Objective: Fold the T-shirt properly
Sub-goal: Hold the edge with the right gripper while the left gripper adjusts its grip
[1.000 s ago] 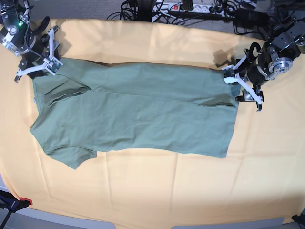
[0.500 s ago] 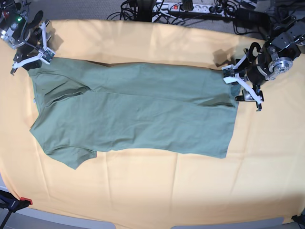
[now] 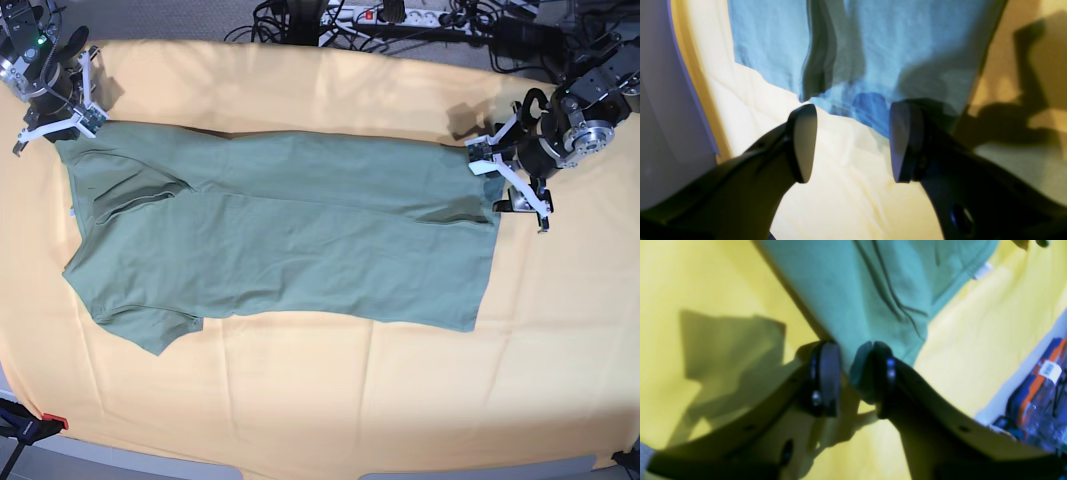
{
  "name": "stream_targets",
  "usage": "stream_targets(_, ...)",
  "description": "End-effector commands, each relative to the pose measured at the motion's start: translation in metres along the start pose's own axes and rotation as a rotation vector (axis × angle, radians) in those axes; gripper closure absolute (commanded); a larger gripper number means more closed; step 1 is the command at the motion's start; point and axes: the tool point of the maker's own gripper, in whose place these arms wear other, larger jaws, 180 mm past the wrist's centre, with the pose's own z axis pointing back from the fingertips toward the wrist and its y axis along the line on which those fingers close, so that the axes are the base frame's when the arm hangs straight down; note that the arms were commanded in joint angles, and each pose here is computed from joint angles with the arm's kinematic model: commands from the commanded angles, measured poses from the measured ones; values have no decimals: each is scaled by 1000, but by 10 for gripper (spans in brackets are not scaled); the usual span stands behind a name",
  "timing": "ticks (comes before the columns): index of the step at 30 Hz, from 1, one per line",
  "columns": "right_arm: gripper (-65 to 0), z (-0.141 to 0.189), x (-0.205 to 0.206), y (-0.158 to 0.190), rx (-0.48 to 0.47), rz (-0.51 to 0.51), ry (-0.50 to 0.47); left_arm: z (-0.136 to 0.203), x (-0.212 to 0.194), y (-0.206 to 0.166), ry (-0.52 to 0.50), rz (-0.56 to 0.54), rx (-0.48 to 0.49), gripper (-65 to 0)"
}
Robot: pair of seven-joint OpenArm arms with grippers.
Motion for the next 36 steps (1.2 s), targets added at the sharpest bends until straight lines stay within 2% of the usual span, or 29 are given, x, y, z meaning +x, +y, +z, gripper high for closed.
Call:
stream_targets(1, -245, 2, 0, -15, -42, 20, 4, 5, -3, 15, 7, -14, 43, -342)
stream_targets(3, -243, 3, 0, -19, -62, 12, 4, 5, -3, 15, 7, -13, 42, -342)
stream_targets(4, -219, 3, 0, -20, -68, 7, 3, 5, -3, 15, 7, -13, 42, -342)
stream_targets(8, -35, 3, 0, -20, -68, 3, 2, 5, -3, 15, 6, -14, 42, -289)
stream_targets(9, -2, 3, 0, -20, -68, 3, 2, 5, -3, 15, 6, -14, 42, -282)
stream_targets(10, 0, 3, 0, -20, -68, 3, 2, 5, -2, 15, 0, -14, 41, -281)
stream_targets(13, 0, 3, 0, -20, -68, 3, 2, 5, 1, 4, -16, -41, -18, -281)
stream_targets(16, 0, 3, 0, -20, -66, -1, 1, 7, 2, -23, -32, -79, -172, -289)
stream_targets(18, -7, 3, 0, -20, -64, -3, 0, 9, 3, -33, -39, -94, -227, -325)
stream_targets(19, -31, 3, 0, -20, -64, -3, 0, 10, 3, -36, -41, -95, -240, -345)
stream_targets(23, -155, 3, 0, -20, -65, -4, 1, 10, 3, -36, -44, -91, -245, -374)
stream_targets(25, -187, 3, 0, -20, -65, -3, 0, 10, 3, -36, -42, -92, -243, -374)
stream_targets(30, -189, 3, 0, -19, -64, -5, 0, 8, -2, -6, -3, -63, -151, -373)
stream_targets(33, -189, 2, 0, -18, -54, -18, -2, 13, -1, -2, -19, -48, -201, -373)
stream_targets(36, -189, 2, 0, -17, -52, -21, 0, 23, 0, -2, -36, -86, -267, -373)
